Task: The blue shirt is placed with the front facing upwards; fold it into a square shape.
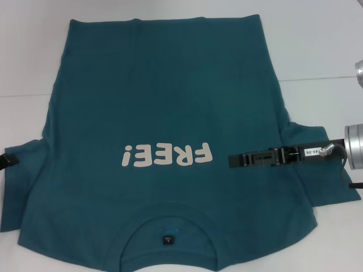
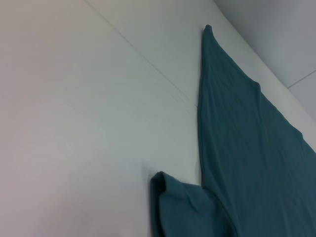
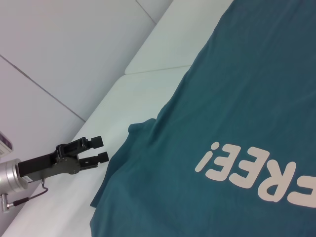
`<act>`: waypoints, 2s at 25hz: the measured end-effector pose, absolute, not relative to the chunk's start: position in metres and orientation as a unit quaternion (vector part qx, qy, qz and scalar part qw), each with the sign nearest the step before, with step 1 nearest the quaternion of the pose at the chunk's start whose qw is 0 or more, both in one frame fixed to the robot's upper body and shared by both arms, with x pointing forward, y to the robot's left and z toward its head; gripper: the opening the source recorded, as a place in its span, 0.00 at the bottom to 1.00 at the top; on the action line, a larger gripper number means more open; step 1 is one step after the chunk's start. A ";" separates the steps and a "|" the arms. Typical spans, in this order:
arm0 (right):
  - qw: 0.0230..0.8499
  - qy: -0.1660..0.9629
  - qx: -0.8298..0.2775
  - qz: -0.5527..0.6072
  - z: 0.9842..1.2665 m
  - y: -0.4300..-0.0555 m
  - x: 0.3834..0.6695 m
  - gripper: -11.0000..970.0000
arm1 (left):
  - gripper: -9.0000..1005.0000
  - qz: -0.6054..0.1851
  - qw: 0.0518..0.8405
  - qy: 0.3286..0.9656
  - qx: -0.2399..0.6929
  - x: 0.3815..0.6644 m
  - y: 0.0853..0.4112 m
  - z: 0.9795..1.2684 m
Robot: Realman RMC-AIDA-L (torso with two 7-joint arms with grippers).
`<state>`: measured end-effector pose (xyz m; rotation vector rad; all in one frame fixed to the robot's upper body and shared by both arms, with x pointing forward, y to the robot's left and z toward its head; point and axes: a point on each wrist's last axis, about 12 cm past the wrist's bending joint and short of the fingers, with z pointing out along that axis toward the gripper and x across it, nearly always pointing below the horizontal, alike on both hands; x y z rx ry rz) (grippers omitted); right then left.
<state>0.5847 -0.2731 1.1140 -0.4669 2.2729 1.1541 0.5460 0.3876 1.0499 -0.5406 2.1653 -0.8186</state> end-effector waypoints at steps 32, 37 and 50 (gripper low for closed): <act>0.273 0.843 -0.176 0.429 1.113 -0.274 0.583 0.95 | 0.88 -0.317 0.367 0.850 -0.209 0.548 0.382 1.041; 0.274 0.843 -0.175 0.428 1.113 -0.275 0.583 0.95 | 0.88 -0.329 0.360 0.849 -0.202 0.550 0.375 1.042; 0.273 0.844 -0.174 0.429 1.112 -0.275 0.583 0.95 | 0.87 -0.345 0.343 0.850 -0.201 0.555 0.366 1.044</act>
